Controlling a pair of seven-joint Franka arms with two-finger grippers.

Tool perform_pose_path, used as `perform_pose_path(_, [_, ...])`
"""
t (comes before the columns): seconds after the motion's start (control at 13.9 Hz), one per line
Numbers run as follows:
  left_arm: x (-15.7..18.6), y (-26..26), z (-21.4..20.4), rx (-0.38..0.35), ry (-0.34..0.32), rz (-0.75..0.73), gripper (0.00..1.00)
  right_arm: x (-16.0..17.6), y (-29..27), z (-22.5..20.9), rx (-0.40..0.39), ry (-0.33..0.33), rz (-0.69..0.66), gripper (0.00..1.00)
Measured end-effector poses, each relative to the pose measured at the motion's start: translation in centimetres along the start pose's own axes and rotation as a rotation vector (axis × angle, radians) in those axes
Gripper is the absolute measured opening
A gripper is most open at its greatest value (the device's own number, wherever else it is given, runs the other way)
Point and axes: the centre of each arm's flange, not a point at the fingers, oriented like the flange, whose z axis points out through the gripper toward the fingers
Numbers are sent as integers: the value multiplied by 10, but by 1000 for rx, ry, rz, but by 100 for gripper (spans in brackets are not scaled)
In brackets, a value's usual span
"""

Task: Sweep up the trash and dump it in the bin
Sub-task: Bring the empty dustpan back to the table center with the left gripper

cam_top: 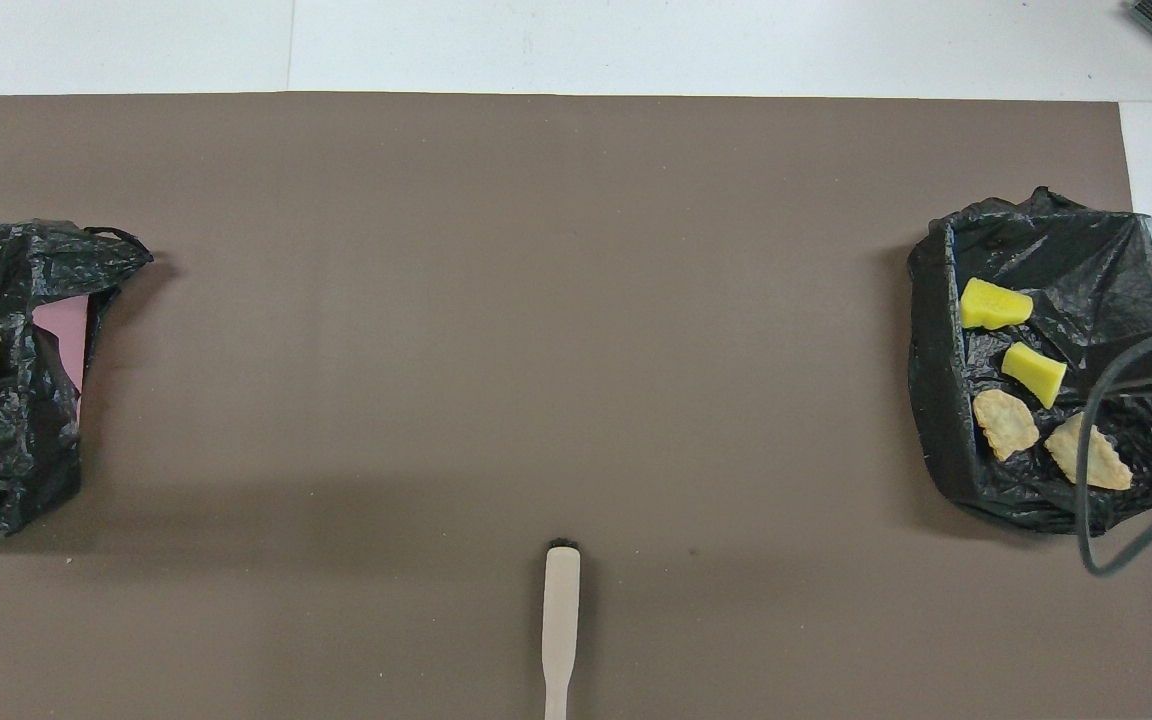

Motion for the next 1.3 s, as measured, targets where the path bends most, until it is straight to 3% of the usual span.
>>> perform_pose_path(0.29, [40, 20, -52, -36, 155, -68, 31, 3, -2, 2, 15, 13, -33, 100])
perform_pose_path(0.5, [68, 40, -86, -114, 304, -176, 31, 11, -2, 5, 13, 6, -29, 100])
perform_pose_path(1.01, [107, 70, -134, -473, 640, -495, 31, 24, -14, 3, 64, 6, -44, 100])
perform_pose_path(1.3, [121, 78, -173, -636, 765, -682, 31, 24, -11, 4, 64, 6, -39, 100])
